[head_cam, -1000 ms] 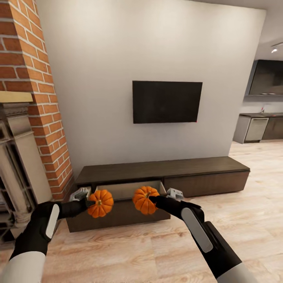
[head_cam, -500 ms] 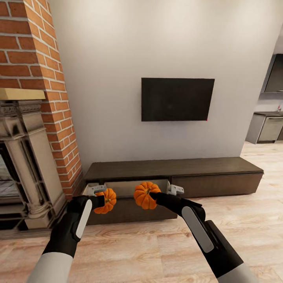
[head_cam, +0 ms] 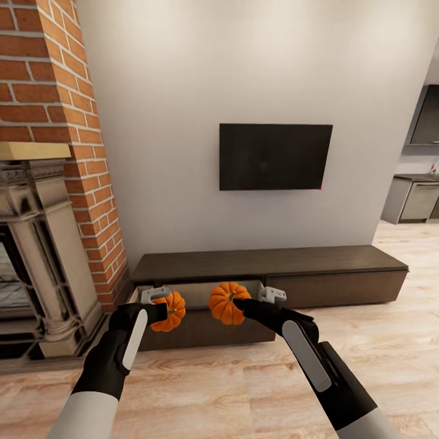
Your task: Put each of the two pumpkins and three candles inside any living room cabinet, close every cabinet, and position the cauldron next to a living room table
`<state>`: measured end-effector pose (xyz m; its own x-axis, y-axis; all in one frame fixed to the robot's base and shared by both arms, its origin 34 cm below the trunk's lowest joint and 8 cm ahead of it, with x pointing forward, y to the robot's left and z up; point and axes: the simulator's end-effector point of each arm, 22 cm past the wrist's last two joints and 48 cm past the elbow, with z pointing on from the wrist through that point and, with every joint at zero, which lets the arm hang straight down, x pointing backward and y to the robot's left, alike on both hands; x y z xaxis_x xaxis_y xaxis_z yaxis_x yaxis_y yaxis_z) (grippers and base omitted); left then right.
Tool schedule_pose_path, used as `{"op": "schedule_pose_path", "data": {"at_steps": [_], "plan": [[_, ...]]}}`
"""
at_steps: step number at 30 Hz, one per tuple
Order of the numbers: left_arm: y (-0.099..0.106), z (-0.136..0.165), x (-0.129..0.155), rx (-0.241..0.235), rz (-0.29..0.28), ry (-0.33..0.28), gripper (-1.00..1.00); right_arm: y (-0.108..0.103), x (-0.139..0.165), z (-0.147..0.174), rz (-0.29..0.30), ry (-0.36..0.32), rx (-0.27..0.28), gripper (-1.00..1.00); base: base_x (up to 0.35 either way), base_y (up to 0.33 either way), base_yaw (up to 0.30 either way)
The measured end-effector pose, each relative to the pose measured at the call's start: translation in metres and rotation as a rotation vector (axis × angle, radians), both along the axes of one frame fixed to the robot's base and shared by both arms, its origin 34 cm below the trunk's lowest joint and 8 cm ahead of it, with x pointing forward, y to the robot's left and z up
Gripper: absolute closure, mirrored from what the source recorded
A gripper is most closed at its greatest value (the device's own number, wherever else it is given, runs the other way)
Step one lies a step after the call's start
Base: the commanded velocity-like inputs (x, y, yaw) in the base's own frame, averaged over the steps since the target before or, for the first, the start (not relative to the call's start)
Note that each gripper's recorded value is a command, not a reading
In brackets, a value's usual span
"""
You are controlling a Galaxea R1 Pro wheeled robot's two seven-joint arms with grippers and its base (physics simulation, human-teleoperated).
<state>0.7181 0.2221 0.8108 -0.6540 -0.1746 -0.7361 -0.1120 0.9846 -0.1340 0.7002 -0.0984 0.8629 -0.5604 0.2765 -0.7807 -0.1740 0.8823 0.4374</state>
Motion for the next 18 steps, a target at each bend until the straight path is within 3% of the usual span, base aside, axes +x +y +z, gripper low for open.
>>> {"op": "schedule_pose_path", "data": {"at_steps": [18], "plan": [[0.001, 0.031, 0.002, 0.001, 0.001, 0.005, 1.0, -0.001, 0.003, 0.036, -0.002, -0.006, 0.007, 1.0, 0.0, 0.0, 0.0]]}}
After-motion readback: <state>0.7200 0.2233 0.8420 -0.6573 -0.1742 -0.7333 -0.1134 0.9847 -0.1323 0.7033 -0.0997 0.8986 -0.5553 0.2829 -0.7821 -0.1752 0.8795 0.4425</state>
